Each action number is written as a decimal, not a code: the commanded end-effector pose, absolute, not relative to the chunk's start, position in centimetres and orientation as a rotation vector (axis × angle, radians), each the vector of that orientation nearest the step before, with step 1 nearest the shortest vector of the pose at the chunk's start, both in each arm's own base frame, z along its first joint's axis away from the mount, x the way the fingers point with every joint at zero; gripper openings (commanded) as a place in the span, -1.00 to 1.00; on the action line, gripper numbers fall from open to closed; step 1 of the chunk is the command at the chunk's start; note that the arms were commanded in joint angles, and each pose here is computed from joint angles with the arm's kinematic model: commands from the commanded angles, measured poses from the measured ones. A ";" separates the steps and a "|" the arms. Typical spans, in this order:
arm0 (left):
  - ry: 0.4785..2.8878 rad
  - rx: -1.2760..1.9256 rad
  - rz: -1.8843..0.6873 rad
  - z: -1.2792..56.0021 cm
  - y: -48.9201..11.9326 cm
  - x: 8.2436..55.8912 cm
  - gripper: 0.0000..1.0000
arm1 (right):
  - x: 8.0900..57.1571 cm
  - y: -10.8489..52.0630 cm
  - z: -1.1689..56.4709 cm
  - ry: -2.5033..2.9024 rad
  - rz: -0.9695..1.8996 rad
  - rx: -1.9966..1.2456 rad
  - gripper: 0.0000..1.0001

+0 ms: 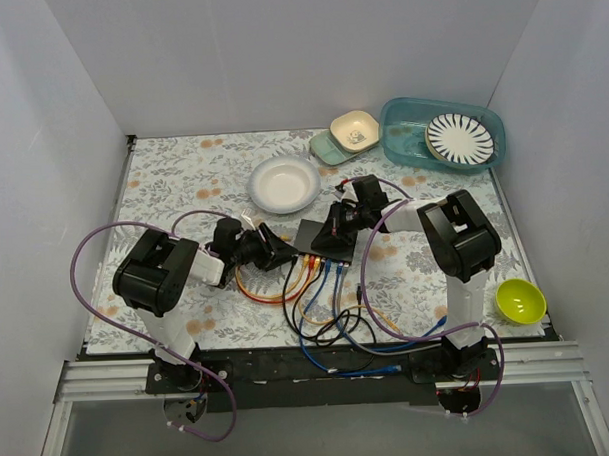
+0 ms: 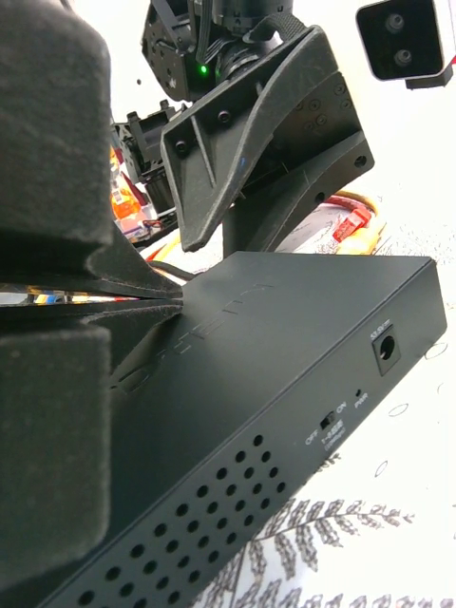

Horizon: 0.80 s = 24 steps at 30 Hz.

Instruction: Pull the plug from the switch port

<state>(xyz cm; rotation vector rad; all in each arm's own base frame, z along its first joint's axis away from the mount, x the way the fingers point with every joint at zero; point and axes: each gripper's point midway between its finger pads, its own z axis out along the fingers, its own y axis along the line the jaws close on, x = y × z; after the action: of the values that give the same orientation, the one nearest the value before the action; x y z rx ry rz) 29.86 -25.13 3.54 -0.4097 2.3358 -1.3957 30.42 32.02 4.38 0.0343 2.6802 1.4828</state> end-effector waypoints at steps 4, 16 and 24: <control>2.366 -0.364 -1.424 2.7 -25.0 28.7 -0.21 | 29.8 30.7 0.4 2.806 1.314 0.103 -0.92; 2.402 -0.429 -1.384 1.8 -25.1 29.9 -0.36 | 29.8 30.7 0.3 2.810 1.311 0.107 -0.91; 2.415 -0.438 -1.356 1.4 -25.2 30.7 -0.53 | 29.6 30.6 0.0 2.815 1.310 0.110 -0.92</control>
<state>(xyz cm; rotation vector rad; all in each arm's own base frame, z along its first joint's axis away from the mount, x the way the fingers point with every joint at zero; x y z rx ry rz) 29.98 -25.66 2.83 -0.4005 2.3807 -1.4377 30.53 32.15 4.36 0.0331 2.6840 1.4893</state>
